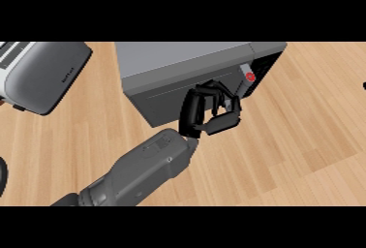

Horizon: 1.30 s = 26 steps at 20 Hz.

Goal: Pick up the milk, place it into the microwave and close the microwave

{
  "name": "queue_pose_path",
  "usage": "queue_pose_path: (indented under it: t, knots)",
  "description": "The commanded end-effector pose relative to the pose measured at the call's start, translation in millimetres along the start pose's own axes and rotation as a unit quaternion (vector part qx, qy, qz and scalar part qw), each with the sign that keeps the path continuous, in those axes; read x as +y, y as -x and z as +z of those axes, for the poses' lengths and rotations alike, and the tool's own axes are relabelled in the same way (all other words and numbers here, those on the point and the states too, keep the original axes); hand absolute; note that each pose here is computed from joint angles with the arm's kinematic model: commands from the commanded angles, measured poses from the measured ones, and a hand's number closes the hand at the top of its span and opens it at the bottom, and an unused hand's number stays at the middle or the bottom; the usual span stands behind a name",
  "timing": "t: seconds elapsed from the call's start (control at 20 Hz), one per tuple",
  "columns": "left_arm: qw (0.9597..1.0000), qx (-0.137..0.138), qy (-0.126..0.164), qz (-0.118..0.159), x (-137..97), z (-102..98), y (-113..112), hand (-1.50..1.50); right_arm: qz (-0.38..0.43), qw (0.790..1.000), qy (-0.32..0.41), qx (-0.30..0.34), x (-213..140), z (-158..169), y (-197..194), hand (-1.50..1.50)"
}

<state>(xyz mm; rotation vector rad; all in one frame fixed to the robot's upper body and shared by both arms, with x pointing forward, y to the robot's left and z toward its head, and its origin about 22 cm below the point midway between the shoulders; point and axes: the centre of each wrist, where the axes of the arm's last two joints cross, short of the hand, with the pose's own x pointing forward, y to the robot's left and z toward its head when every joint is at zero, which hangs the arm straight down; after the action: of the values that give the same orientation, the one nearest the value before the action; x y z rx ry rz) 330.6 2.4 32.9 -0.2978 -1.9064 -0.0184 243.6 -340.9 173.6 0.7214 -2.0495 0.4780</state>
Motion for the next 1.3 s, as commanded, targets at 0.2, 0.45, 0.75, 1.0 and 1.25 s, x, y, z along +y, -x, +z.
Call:
queue_pose_path:
  t: [0.2, 0.45, 0.75, 1.0, 1.25]
  knots:
    - [0.9993, 0.013, -0.031, -0.015, 12.1, -24.8, -0.2, 1.50, -0.002, 1.000, -0.011, -0.001, -2.2, -2.5, -10.3, -1.50]
    - [0.9995, 0.007, -0.029, -0.013, 10.6, -25.1, -0.8, 1.50, 0.001, 1.000, -0.028, 0.007, -4.3, -5.8, -14.3, -1.50]
    - [0.9971, 0.016, -0.014, -0.073, 14.4, -21.9, 9.5, 1.50, -0.029, 0.998, -0.044, -0.017, -2.3, -11.4, -11.4, -1.50]
    - [0.9933, 0.049, -0.046, -0.094, 22.7, -16.7, 18.8, 1.50, -0.037, 0.997, -0.062, -0.012, -1.8, -10.6, -14.7, -1.50]
    - [0.9886, 0.072, -0.072, -0.111, 30.8, -12.2, 27.0, 1.50, -0.018, 0.998, -0.063, -0.012, -3.4, -11.6, -29.0, -1.50]
